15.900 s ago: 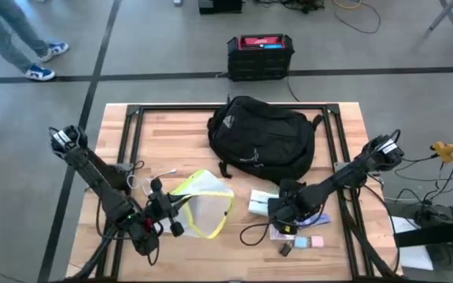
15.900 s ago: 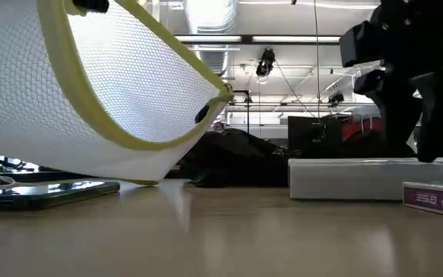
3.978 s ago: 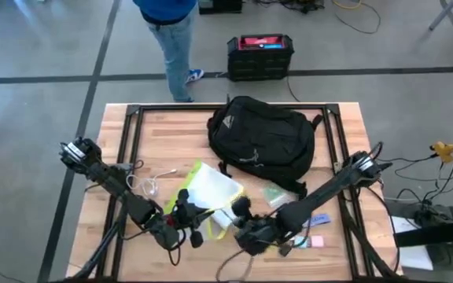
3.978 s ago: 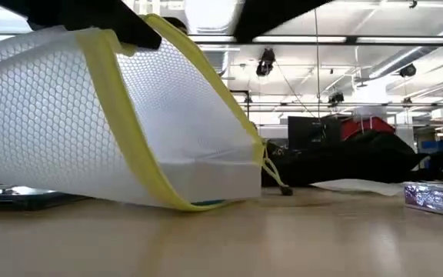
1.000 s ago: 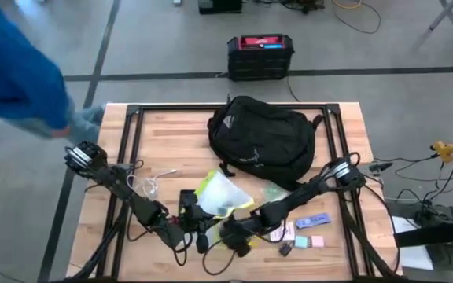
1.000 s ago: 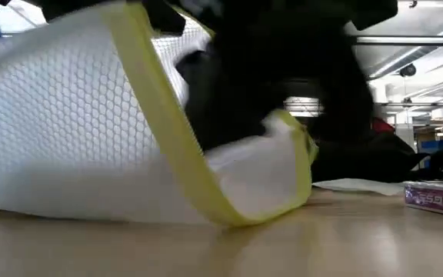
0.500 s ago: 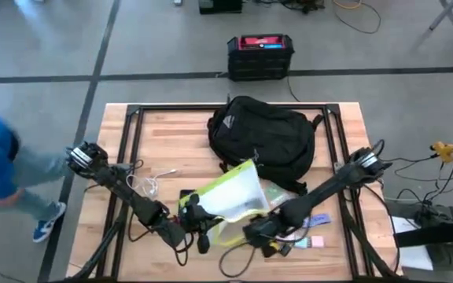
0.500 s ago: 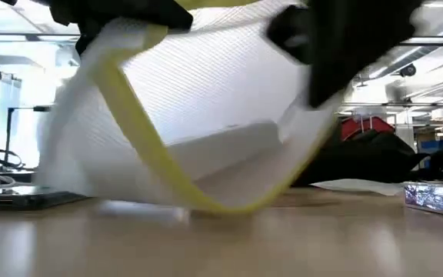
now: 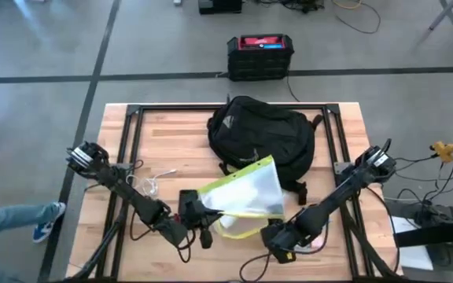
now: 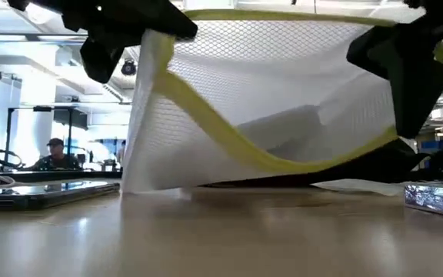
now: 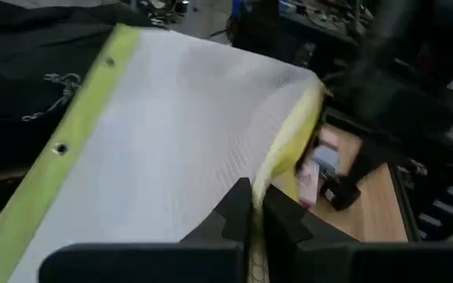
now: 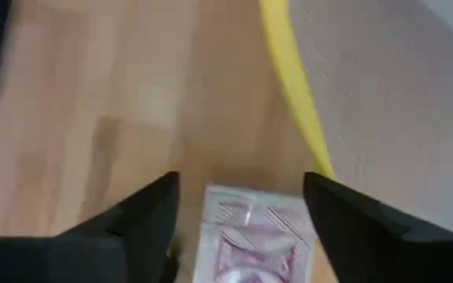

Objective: Unpack backpack
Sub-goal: Put the white medicine organizer into the yellow green zip bag

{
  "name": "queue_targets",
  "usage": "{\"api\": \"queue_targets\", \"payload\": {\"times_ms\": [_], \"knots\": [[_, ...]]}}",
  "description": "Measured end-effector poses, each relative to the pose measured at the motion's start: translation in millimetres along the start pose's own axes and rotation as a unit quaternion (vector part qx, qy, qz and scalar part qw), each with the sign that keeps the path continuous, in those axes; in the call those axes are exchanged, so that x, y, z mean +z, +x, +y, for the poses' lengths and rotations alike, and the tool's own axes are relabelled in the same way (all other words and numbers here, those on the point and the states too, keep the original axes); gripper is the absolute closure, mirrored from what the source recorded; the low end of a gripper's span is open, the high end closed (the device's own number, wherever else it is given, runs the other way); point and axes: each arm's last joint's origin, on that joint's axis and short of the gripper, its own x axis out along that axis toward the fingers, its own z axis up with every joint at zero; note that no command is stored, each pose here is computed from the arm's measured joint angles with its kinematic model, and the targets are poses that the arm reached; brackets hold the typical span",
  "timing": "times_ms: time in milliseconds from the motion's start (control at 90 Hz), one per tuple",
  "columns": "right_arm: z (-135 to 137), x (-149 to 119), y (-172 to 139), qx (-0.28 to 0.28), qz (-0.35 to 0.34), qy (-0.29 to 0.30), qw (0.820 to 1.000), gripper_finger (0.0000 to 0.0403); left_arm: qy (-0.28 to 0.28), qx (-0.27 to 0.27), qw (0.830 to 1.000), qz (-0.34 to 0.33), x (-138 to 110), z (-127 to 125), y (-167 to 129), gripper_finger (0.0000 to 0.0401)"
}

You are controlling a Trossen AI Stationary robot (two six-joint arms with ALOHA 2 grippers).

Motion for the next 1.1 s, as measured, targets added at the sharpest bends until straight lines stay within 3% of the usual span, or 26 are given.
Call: {"api": "queue_targets", "payload": {"times_ms": [122, 278, 467, 644, 800, 922, 1100], "knots": [[-10.4, 10.5, 0.5, -0.011, -0.027, -0.038, 0.999, 0.0102, -0.002, -0.014, 1.000, -0.014, 16.6, -13.0, 2.5, 0.0401], [-40.8, 22.6, 3.1, -0.041, -0.032, -0.055, 0.997, 0.0095, 0.037, -0.059, 0.997, -0.015, 42.0, -39.0, 1.3, 0.0401], [-59.0, 35.8, -8.4, -0.031, -0.048, -0.098, 0.994, 0.0109, 0.087, -0.036, 0.995, 0.029, 58.9, -52.7, -0.6, 0.0401], [-52.3, 52.2, -39.3, 0.043, -0.109, -0.161, 0.980, 0.0123, 0.051, 0.010, 0.998, 0.046, 57.1, -47.6, 3.3, 0.0401], [-54.5, 56.0, -45.9, 0.055, -0.131, -0.179, 0.974, 0.0130, 0.005, 0.022, 0.998, 0.051, 49.5, -41.0, 4.8, 0.0401], [-47.7, 58.0, -47.8, 0.152, -0.149, -0.191, 0.958, 0.0135, -0.009, 0.034, 0.998, 0.054, 46.9, -38.7, 3.9, 0.0401], [-35.0, 68.4, -59.4, 0.353, -0.211, -0.209, 0.887, 0.0140, -0.023, 0.074, 0.997, 0.026, 49.9, -32.3, 6.9, 0.0401]]}}
